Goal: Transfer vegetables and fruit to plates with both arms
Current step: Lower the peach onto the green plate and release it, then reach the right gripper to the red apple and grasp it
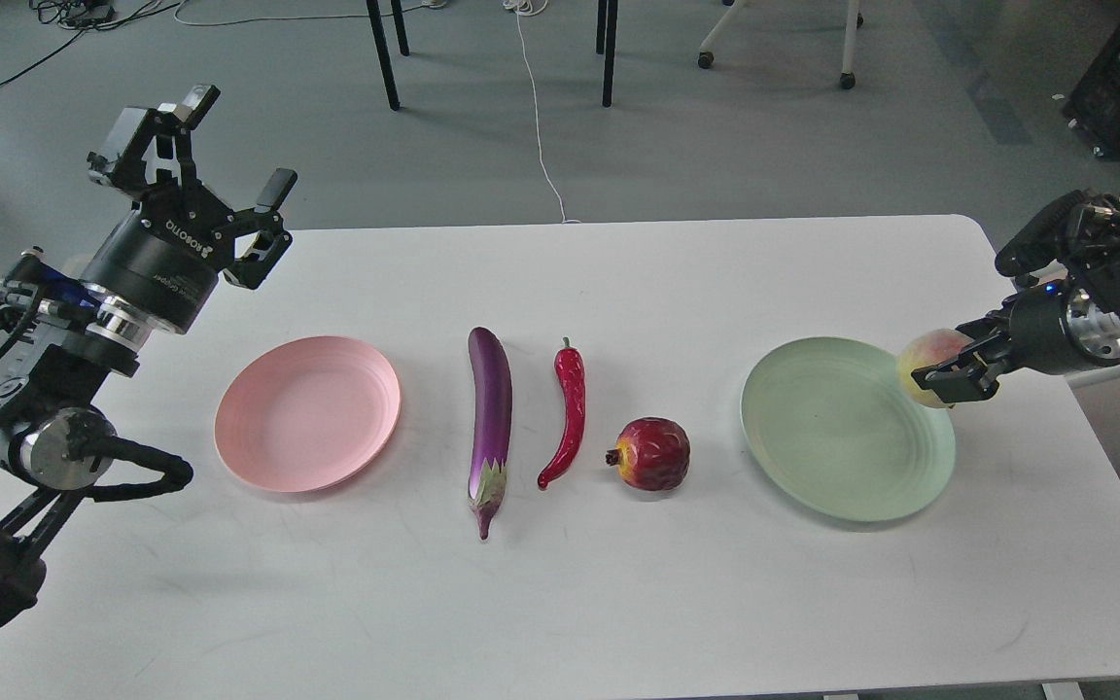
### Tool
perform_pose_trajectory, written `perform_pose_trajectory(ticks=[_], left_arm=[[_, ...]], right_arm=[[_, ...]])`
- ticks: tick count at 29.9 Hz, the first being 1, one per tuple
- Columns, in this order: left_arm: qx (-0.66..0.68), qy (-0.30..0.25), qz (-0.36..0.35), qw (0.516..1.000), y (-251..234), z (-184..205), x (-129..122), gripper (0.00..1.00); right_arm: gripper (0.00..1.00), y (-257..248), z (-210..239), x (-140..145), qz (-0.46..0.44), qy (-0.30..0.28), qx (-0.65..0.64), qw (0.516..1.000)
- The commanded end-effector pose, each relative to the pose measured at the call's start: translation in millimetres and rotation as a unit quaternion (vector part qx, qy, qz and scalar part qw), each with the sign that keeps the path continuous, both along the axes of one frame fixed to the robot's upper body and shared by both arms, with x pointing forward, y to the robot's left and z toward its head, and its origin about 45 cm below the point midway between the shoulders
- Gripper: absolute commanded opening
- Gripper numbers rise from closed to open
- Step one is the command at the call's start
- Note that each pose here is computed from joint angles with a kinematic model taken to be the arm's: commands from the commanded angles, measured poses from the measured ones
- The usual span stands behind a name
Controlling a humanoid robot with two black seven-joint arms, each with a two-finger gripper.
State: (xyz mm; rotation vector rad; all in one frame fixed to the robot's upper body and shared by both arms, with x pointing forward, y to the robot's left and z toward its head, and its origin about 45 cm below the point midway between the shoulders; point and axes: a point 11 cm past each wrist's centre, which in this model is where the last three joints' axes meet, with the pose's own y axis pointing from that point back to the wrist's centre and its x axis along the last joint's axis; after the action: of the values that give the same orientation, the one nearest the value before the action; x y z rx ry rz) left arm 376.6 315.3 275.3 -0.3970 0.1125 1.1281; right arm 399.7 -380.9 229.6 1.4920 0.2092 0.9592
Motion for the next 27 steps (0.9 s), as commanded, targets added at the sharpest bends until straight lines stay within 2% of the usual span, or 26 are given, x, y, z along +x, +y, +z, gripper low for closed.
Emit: perform_pose_trajectory(ticks=[1, 4, 6, 9, 13, 20, 27], left_arm=[[0.001, 0.0, 0.001, 1.0, 1, 0, 0, 0.99], [0.0, 0.0, 0.0, 1.0, 0, 0, 0, 0.99], [0.0, -0.001, 0.001, 1.0, 1, 0, 0, 0.99], [0.001, 0.0, 0.001, 1.0, 1, 0, 0, 0.99], [0.004, 0.0, 0.001, 1.0, 2, 1, 0, 0.99], [0.005, -0.002, 0.001, 1.0, 3, 2, 0, 0.99], [0.004, -0.003, 0.001, 1.0, 2, 3, 0, 0.99]], right_arm=[[0.44, 7, -5, 8, 0.006, -0.003, -0.006, 1.0], [0.48, 19, -14, 10, 0.018, -0.001, -0.002, 1.0], [0.58, 26, -16, 11, 0.022, -0.004, 0.009, 1.0], [0.8, 25, -20, 9, 0.02, -0.001, 0.012, 1.0], [0.94, 26, -18, 9, 0.016, -0.003, 0.02, 1.0], [0.97, 62, 18, 20, 0.042, -0.032, 0.066, 0.996], [0.98, 158, 53, -15, 0.106, 0.028, 0.167, 0.98]])
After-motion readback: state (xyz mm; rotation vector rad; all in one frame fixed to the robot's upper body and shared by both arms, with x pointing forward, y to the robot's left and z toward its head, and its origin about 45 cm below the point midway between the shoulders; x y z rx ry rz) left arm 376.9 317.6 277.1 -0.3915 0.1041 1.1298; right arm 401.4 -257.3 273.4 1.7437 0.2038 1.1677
